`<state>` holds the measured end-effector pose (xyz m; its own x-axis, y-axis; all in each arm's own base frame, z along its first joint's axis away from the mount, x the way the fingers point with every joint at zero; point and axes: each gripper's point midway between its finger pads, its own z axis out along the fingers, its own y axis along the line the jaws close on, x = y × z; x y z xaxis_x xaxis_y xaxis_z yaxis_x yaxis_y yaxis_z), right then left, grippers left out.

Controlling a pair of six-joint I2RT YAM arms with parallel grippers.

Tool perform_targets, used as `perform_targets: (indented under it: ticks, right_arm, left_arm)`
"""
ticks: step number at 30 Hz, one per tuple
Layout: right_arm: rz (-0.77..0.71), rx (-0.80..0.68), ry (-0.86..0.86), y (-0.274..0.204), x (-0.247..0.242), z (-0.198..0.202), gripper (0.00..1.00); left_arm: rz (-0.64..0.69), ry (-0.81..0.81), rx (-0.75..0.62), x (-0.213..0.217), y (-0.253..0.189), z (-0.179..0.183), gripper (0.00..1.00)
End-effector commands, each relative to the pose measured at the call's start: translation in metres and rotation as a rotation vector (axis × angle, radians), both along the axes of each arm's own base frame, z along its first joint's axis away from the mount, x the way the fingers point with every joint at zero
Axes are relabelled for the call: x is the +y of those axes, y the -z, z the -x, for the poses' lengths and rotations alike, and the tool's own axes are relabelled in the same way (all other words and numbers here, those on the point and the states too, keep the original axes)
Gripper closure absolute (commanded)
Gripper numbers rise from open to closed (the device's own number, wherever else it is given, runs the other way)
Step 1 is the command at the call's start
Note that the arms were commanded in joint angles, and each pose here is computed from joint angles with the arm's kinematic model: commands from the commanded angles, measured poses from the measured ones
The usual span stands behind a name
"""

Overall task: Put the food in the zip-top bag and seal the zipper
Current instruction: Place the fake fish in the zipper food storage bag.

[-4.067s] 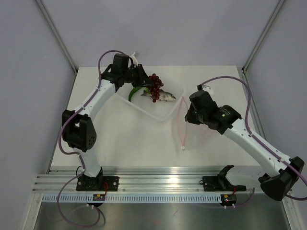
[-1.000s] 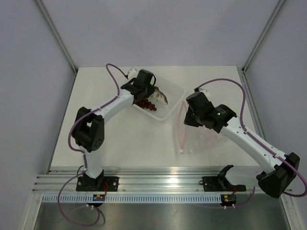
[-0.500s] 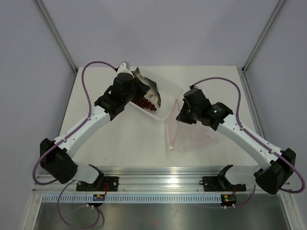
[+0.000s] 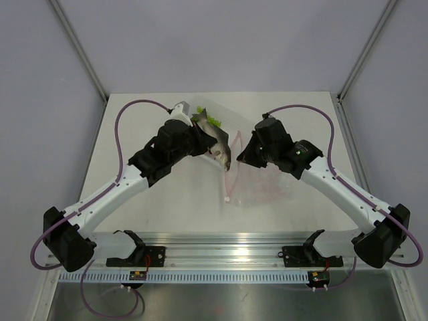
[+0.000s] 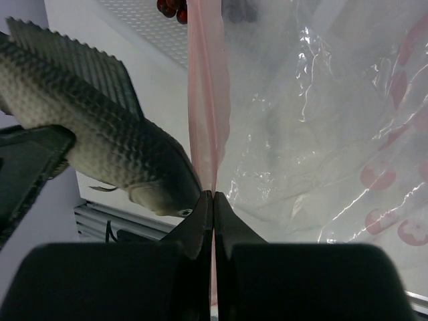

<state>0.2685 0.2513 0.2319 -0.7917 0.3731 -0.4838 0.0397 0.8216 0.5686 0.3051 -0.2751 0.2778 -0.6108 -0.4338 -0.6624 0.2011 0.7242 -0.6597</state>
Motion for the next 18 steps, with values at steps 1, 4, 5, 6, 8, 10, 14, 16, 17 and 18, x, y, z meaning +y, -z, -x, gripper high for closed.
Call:
perform_targets:
  ticks: [1, 4, 5, 6, 8, 10, 14, 16, 17, 18]
  right_arm:
    - [-0.133, -0.056, 0.019, -0.035, 0.017, -0.014, 1.0]
    - [-0.183, -0.049, 0.028, -0.041, 0.025, -0.016, 1.0]
    - [-0.2, -0.057, 0.032, -0.043, 0.028, -0.02, 1.0]
    - [-0.23, -0.036, 0.018, -0.045, 0.034, -0.017, 1.0]
    - [-0.257, -0.036, 0.012, -0.047, 0.04, -0.02, 1.0]
    - [-0.276, -0.034, 0.013, -0.049, 0.043, -0.021, 1.0]
    - [-0.289, -0.056, 0.014, -0.056, 0.046, -0.026, 1.0]
    - [-0.297, -0.066, 0.007, -0.061, 0.049, -0.029, 1.0]
    - [-0.303, -0.073, 0.004, -0.064, 0.051, -0.03, 1.0]
    - [-0.308, -0.075, 0.004, -0.066, 0.051, -0.031, 1.0]
  left_arm:
    - [0.048, -0.026, -0.071, -0.004, -0.025, 0.005, 1.0]
    - [0.015, -0.063, -0.102, -0.006, -0.026, 0.009, 1.0]
    - [0.004, -0.076, -0.113, -0.005, -0.025, 0.009, 1.0]
    - [0.0, -0.069, -0.116, -0.008, -0.025, 0.011, 1.0]
    - [-0.013, -0.061, -0.126, -0.012, -0.021, 0.012, 1.0]
    - [-0.036, -0.045, -0.129, -0.016, -0.018, 0.015, 1.0]
    - [-0.055, -0.018, -0.148, -0.02, -0.008, 0.02, 1.0]
    - [-0.066, -0.017, -0.181, -0.018, -0.004, 0.024, 1.0]
    - [-0.075, -0.026, -0.195, -0.017, -0.002, 0.025, 1.0]
    - [-0.078, -0.026, -0.208, -0.017, -0.001, 0.026, 1.0]
